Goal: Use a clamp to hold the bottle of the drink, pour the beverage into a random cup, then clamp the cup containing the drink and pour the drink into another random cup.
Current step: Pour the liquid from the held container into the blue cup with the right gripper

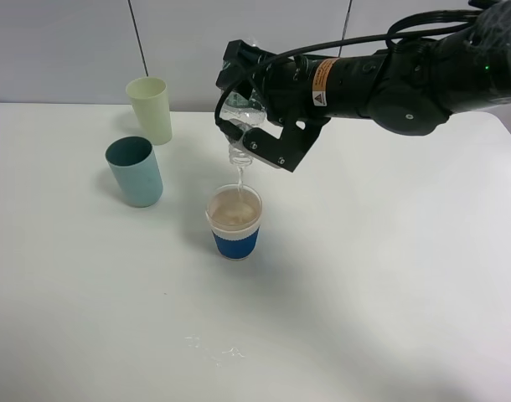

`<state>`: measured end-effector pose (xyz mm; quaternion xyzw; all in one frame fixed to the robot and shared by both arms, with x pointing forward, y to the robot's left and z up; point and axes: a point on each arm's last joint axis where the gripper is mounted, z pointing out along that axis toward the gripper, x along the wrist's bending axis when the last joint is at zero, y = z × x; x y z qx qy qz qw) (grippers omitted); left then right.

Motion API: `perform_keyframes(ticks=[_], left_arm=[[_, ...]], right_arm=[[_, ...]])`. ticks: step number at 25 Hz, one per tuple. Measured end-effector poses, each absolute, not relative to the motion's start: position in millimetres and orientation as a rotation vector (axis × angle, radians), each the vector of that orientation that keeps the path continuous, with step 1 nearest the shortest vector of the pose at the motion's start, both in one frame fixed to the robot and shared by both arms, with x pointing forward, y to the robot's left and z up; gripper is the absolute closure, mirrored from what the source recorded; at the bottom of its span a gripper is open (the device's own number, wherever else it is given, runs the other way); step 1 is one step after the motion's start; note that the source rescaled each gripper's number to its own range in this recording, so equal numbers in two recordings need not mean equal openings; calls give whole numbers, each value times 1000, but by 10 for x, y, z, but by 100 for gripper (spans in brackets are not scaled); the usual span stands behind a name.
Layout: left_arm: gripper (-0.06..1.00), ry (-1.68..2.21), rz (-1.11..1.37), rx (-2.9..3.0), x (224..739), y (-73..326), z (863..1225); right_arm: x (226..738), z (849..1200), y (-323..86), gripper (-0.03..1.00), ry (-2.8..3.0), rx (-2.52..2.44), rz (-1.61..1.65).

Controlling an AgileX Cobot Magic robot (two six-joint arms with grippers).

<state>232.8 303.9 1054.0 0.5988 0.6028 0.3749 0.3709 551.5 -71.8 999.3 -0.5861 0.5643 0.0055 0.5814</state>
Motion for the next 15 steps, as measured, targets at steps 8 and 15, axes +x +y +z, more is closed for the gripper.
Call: perform_keyframes(ticks=[8, 15], left_arm=[[-6, 1546, 961, 1536, 2328, 3039, 10540], [-6, 1546, 961, 1536, 2328, 3039, 10540]], right_arm=[[5512, 10014, -706, 95, 1270, -1381, -2], [5505, 10050, -686, 95, 1231, -1361, 15]])
